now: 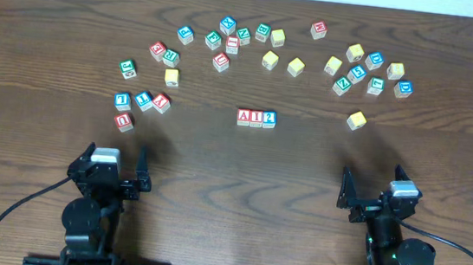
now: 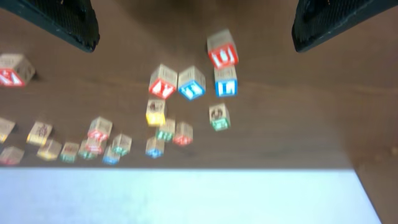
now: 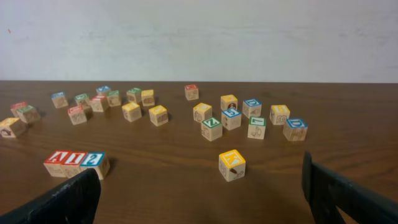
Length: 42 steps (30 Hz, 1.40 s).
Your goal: Spell out AI2
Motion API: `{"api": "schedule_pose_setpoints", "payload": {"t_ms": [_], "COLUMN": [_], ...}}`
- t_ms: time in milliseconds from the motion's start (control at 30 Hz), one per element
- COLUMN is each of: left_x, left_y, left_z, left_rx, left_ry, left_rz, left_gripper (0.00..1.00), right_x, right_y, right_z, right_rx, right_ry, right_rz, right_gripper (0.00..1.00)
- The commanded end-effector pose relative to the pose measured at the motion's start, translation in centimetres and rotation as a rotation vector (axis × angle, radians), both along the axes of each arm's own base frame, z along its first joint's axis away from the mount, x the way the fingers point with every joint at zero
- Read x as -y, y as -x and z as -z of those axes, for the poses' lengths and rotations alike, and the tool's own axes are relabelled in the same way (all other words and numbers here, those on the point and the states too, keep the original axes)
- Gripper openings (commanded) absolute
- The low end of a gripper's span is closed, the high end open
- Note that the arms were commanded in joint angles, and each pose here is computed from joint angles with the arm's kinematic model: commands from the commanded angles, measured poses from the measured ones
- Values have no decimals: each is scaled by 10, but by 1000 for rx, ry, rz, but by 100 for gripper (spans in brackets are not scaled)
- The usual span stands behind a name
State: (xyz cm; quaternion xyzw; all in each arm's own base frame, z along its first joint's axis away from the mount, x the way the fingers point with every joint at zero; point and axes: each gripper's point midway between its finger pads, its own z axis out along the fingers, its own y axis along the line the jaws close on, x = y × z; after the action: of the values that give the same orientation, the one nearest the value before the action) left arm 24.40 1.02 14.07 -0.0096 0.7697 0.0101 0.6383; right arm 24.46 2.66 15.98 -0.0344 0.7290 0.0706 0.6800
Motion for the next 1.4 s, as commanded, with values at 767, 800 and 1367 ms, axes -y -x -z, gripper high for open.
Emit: {"api": "schedule_pose_setpoints", "payload": {"t_ms": [767, 800, 1367], "left_x": [-7, -7, -7], "left_y": [1, 1, 0], "left_z": [2, 2, 3], "left_rx": [37, 37, 33], "left_ry": [-30, -30, -30], "left_rz": [-33, -33, -33], "left_gripper": [98, 98, 98], "right_x": [2, 2, 2], "right_y": [0, 0, 0], "right_z": [1, 1, 1], "right_rx": [2, 2, 2], "right_ry": [11, 11, 12], "right_rz": [7, 7, 7], "right_gripper": [99, 99, 99]}}
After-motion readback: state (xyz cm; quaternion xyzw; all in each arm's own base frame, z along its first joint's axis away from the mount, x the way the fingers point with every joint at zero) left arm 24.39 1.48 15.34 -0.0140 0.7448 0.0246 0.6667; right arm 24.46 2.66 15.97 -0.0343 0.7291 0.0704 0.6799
